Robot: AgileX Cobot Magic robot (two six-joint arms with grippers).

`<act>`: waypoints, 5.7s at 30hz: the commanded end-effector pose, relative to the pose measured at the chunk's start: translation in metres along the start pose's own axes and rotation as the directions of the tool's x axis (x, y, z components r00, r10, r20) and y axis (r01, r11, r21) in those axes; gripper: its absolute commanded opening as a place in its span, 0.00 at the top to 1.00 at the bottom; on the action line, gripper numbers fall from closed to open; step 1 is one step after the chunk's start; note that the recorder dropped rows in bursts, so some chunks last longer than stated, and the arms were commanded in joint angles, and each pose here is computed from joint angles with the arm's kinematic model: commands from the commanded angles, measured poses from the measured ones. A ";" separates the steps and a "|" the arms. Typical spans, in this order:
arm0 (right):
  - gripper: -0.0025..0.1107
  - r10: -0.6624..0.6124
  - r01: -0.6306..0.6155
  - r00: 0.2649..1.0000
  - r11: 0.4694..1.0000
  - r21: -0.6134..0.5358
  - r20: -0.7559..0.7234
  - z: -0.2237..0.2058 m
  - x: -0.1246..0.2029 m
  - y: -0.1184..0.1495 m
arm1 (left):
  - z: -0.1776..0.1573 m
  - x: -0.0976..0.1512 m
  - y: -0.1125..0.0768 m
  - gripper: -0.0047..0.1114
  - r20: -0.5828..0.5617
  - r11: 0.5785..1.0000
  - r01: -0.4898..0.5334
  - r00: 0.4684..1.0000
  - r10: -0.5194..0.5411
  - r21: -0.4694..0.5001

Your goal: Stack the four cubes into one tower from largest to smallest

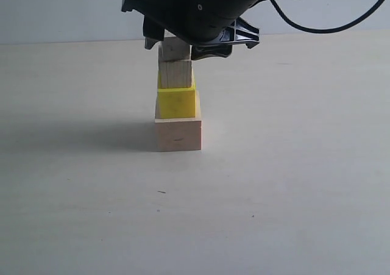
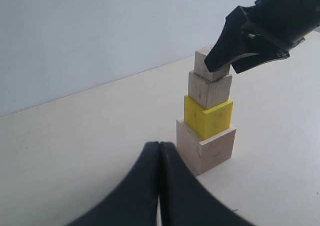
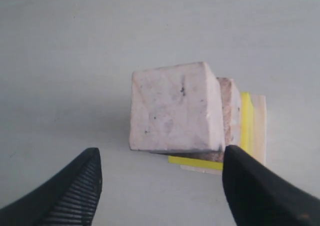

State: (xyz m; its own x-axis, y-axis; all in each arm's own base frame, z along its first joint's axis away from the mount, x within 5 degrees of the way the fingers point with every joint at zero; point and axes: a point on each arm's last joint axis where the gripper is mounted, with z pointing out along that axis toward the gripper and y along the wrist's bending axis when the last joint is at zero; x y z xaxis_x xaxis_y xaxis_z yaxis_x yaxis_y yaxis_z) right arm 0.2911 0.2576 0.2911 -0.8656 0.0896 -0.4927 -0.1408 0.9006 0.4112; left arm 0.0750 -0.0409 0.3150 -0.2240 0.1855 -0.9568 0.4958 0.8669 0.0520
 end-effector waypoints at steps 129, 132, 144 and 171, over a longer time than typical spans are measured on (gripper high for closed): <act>0.98 -0.332 0.424 0.876 0.876 -0.229 0.350 -0.163 0.171 -0.128 | 0.012 0.025 -0.001 0.96 -0.025 0.996 -0.089 0.996 0.088 -0.015; 0.98 -0.344 0.428 0.877 0.875 -0.224 0.335 -0.163 0.172 -0.129 | 0.012 0.026 0.000 0.96 -0.022 0.995 -0.098 0.995 0.097 -0.018; 0.98 -0.402 0.465 0.866 0.866 -0.185 0.298 -0.161 0.175 -0.133 | 0.012 0.025 0.001 0.96 -0.017 0.990 -0.137 0.991 0.136 -0.035; 0.98 -0.390 0.455 0.872 0.869 -0.194 0.298 -0.161 0.175 -0.132 | 0.012 0.023 0.001 0.96 0.001 0.988 -0.152 0.988 0.152 -0.036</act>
State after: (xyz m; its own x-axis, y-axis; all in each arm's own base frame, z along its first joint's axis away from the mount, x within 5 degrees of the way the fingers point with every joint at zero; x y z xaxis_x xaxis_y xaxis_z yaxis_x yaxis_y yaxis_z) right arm 0.0816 0.0867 0.2744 -0.5609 -0.1484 -0.8145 -0.6091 0.7402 0.2846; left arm 0.0804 -0.0406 0.2884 -0.1694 0.3218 -0.9315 0.4913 0.8469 0.2032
